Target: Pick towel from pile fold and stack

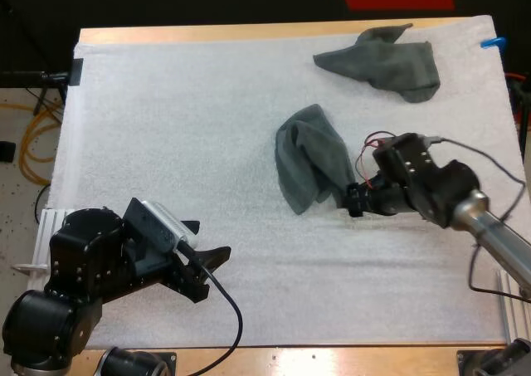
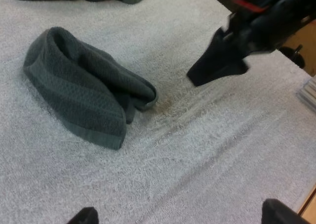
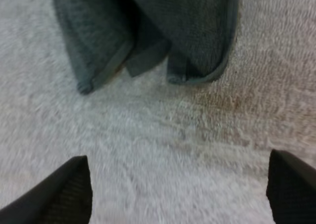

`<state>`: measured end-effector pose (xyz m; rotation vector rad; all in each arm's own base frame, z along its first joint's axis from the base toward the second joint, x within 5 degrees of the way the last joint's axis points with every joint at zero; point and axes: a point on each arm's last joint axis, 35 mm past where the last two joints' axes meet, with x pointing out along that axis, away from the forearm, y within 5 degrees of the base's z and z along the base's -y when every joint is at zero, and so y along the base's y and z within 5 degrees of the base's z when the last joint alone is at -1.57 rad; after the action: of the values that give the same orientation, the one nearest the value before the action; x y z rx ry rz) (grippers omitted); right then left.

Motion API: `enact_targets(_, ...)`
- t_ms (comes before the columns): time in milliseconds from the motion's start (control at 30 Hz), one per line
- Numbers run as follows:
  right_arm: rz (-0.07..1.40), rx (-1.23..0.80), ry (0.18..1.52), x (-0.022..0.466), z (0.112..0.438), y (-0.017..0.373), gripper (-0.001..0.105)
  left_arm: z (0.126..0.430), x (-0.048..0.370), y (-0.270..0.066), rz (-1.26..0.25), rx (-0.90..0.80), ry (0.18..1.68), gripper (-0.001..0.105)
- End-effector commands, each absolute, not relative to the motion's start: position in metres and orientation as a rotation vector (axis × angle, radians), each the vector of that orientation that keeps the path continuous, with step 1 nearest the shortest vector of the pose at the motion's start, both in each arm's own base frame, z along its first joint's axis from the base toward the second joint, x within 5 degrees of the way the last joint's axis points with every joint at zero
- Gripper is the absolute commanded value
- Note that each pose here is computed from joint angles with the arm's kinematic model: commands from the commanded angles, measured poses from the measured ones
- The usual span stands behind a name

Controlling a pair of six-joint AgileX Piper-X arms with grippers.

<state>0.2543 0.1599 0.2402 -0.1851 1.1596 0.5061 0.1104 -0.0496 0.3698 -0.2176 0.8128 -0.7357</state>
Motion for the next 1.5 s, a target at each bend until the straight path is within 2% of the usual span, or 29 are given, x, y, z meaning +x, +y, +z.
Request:
enact_targets(0, 0.491, -0.155, 1.159, 0.261, 0.231, 0.164, 0.070, 0.372, 0.110, -0.050, -0.747, -0.220, 0.811, 0.063)
enact_targets(300, 0.390, -0.087, 1.230, 0.289, 0.170, 0.180, 0.070, 0.372, 0.109, -0.050, -0.747, -0.220, 0.812, 0.063)
enact_targets(533, 0.357, -0.100, 1.257, 0.295, 0.145, 0.183, 0.067, 0.372, 0.109, -0.050, -0.747, -0.220, 0.812, 0.063)
enact_targets(700, 0.312, -0.123, 1.209, 0.301, 0.141, 0.183, 0.039, 0.372, 0.109, -0.050, -0.747, -0.220, 0.812, 0.063)
enact_targets(767, 0.312, -0.111, 1.185, 0.304, 0.142, 0.183, 0.035, 0.372, 0.109, -0.050, -0.747, -0.220, 0.812, 0.063)
enact_targets(967, 0.282, -0.083, 1.197, 0.313, 0.137, 0.170, 0.034, 0.372, 0.109, -0.050, -0.747, -0.220, 0.812, 0.063)
enact_targets(1033, 0.274, -0.071, 1.209, 0.315, 0.135, 0.165, 0.028, 0.372, 0.109, -0.050, -0.747, -0.220, 0.812, 0.063)
enact_targets(1100, 0.289, -0.044, 1.223, 0.317, 0.134, 0.162, 0.009, 0.372, 0.109, -0.050, -0.747, -0.220, 0.812, 0.063)
enact_targets(1167, 0.301, -0.035, 1.228, 0.317, 0.134, 0.162, 0.000, 0.372, 0.109, -0.050, -0.747, -0.220, 0.812, 0.063)
enact_targets(1333, 0.387, -0.019, 1.231, 0.315, 0.138, 0.165, 0.000, 0.372, 0.109, -0.050, -0.747, -0.220, 0.812, 0.063)
enact_targets(1467, 0.473, -0.059, 1.136, 0.310, 0.169, 0.168, 0.000, 0.372, 0.109, -0.050, -0.747, -0.220, 0.812, 0.063)
